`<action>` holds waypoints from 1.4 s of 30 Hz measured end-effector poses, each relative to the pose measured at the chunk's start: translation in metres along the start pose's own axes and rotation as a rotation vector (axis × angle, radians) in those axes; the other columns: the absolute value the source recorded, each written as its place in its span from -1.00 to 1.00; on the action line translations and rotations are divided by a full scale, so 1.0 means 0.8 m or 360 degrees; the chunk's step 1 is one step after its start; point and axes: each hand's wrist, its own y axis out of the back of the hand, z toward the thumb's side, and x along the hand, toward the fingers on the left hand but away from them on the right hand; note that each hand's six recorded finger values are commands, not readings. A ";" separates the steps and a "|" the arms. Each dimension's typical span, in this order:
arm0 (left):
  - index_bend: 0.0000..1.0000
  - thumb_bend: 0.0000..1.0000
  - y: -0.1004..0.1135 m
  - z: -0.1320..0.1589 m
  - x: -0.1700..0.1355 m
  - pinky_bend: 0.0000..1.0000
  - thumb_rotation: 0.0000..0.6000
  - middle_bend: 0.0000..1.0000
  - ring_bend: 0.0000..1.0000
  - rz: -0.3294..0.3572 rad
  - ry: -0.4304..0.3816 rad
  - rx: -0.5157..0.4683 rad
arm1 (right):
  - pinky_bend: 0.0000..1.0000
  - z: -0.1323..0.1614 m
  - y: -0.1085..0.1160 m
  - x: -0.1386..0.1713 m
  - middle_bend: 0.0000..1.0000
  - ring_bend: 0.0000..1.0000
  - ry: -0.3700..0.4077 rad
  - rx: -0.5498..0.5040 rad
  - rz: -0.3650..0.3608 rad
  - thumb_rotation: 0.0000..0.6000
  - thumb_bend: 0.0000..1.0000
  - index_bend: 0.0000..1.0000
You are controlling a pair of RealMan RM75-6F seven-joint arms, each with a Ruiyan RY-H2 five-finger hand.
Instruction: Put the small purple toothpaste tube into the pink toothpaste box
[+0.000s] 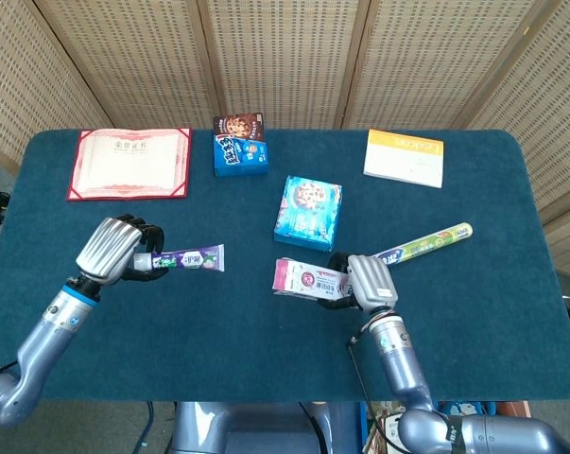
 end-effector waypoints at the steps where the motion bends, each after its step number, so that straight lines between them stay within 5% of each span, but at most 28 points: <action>1: 0.84 -0.38 0.000 0.002 0.001 -0.04 1.00 0.37 0.10 -0.0004 -0.0003 0.0002 | 0.04 0.001 0.000 0.000 0.11 -0.09 0.0000 -0.0006 0.0002 1.00 -1.00 0.18; 16: 0.84 -0.38 0.009 0.039 0.016 -0.04 1.00 0.37 0.10 -0.0006 -0.0079 -0.0033 | 0.05 0.034 0.006 -0.002 0.11 -0.09 0.0029 -0.0138 0.0013 1.00 -1.00 0.18; 42: 0.84 -0.38 0.005 0.065 0.026 -0.04 1.00 0.38 0.10 -0.0094 -0.0046 -0.0221 | 0.07 0.036 -0.002 -0.001 0.11 -0.06 0.0013 -0.0183 0.0069 1.00 -1.00 0.18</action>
